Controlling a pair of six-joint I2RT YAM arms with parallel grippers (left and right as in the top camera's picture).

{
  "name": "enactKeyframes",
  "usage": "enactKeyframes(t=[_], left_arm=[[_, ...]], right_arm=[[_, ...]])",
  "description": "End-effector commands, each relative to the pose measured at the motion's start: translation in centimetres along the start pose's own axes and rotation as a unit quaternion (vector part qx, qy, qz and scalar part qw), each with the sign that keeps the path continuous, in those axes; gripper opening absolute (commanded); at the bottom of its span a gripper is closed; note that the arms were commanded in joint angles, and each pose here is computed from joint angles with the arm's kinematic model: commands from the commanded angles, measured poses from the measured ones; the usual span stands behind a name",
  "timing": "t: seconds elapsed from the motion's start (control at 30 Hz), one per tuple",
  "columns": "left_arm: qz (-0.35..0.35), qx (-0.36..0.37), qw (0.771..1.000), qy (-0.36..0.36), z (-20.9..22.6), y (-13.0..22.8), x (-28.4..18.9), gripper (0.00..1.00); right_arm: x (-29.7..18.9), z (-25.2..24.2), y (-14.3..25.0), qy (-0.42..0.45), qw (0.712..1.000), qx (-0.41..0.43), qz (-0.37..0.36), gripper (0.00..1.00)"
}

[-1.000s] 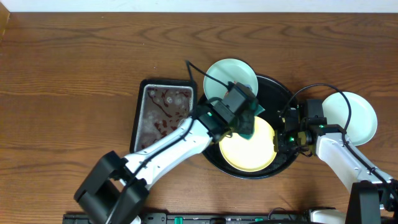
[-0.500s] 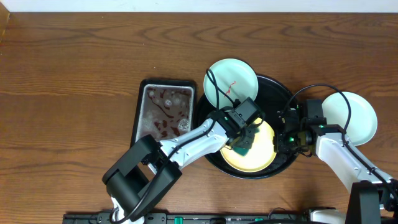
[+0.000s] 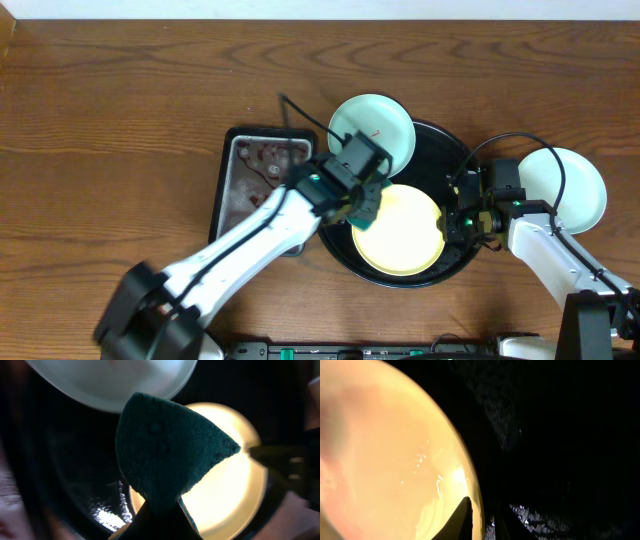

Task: Clean dirty plates on tray and stack at the side
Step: 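Scrub the yellow plate with the green sponge in the left gripper, then return the sponge to the soapy tray with the left gripper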

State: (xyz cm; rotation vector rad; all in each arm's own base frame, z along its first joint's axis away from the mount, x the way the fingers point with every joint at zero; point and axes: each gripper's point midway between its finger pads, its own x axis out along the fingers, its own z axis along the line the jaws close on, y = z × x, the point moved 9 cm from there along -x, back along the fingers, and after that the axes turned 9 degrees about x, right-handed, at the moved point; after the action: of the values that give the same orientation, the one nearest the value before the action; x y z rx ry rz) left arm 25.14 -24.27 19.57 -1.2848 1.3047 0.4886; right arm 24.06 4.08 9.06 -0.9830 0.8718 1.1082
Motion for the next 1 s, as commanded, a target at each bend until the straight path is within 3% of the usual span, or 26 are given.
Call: enactKeyframes(t=[0.0, 0.37, 0.77, 0.8, 0.9, 0.97], left_arm=[[-0.021, -0.016, 0.999, -0.022, 2.2, -0.6, -2.0, 0.07], [0.030, -0.149, 0.981, -0.121, 12.4, -0.3, -1.4, 0.08], [0.120, -0.177, 0.966, -0.146, 16.0, 1.5, 3.9, 0.08], [0.123, -0.178, 0.965, -0.147, 16.1, 1.6, 4.1, 0.10], [0.124, -0.176, 0.963, -0.159, 16.4, 1.7, 4.2, 0.44], [0.124, -0.174, 0.962, -0.172, 16.6, 1.7, 4.1, 0.56]], right_arm=[[0.1, 0.2, -0.2, 0.000, 1.000, -0.005, -0.008, 0.15], [0.5, 0.1, -0.2, -0.006, 1.000, -0.010, -0.024, 0.18], [1.1, -0.3, 0.8, -0.004, 1.000, -0.008, -0.017, 0.16], [1.1, -0.3, 0.8, -0.004, 1.000, -0.008, -0.017, 0.16], [1.1, -0.3, 0.8, -0.004, 1.000, -0.008, -0.017, 0.15], [1.1, -0.3, 0.8, -0.004, 1.000, -0.008, -0.017, 0.15]])
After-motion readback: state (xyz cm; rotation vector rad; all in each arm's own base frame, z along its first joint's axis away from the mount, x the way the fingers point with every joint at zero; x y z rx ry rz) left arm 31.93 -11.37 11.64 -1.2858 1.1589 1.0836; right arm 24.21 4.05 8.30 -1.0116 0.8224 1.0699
